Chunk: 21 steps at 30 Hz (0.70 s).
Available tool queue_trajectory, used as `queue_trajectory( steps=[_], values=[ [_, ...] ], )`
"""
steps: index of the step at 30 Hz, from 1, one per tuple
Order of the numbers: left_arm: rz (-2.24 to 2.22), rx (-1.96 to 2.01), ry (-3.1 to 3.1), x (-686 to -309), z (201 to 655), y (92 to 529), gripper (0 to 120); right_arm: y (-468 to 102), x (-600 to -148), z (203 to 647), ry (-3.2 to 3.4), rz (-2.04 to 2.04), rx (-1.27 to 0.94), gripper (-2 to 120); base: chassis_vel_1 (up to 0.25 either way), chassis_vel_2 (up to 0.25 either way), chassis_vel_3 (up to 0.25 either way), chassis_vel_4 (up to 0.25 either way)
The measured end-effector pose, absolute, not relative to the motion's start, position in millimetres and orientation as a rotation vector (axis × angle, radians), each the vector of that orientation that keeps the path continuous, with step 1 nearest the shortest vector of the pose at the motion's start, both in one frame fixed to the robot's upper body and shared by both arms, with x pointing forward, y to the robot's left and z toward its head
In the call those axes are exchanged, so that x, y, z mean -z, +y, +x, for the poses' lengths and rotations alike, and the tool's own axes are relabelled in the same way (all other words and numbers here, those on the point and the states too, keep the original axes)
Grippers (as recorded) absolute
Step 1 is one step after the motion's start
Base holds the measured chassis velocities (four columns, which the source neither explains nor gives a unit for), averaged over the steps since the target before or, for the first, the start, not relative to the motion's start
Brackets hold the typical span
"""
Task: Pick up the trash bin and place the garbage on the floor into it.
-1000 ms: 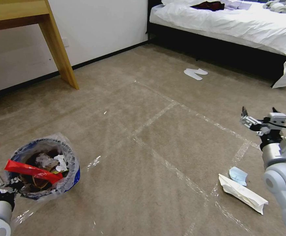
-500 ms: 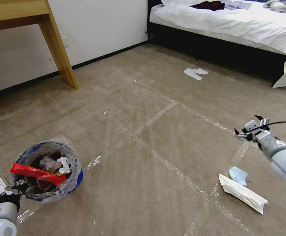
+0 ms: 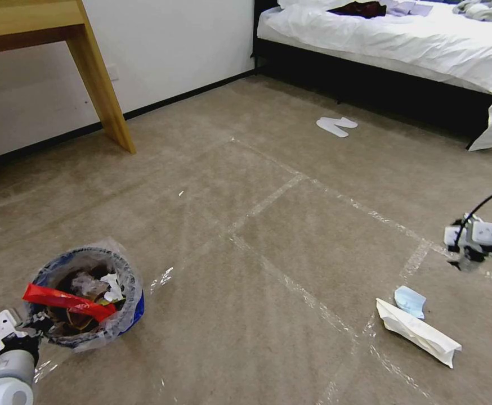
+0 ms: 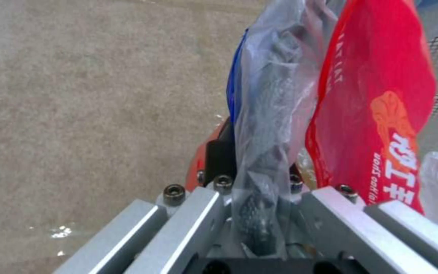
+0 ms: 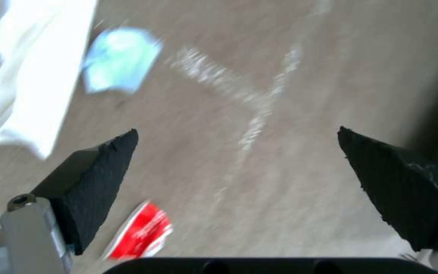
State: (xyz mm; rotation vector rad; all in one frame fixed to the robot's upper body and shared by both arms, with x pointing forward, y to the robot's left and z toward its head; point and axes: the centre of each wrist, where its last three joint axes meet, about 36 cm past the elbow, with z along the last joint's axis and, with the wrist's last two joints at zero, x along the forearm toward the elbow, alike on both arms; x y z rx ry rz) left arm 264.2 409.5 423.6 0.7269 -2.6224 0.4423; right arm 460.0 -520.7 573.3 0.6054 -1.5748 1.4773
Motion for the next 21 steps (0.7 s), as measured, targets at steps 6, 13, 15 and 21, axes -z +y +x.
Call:
queue_trajectory(
  steps=[6, 13, 15, 21],
  values=[
    [0.736, -0.429, -2.621, -421.4, 265.6, 412.3, 0, -539.4, -535.7, 449.9, -1.456, 0.687, -1.424, 100, 0.000, 0.000, 0.000, 0.000],
    [0.749, -0.421, -2.610, -416.9, 265.4, 411.8, 0, -520.9, -478.3, 436.5, -1.553, 0.696, -1.214, 100, 0.000, 0.000, 0.000, 0.000],
    [0.755, -0.416, -2.606, -415.8, 265.6, 411.8, 0, -514.6, -463.0, 433.7, -1.578, 0.674, -1.169, 100, 0.000, 0.000, 0.000, 0.000],
    [0.768, -0.403, -2.598, -415.5, 266.1, 410.9, 0, -501.5, -420.0, 429.4, -1.613, 0.592, -1.075, 100, 0.000, 0.000, 0.000, 0.000]
  ],
)
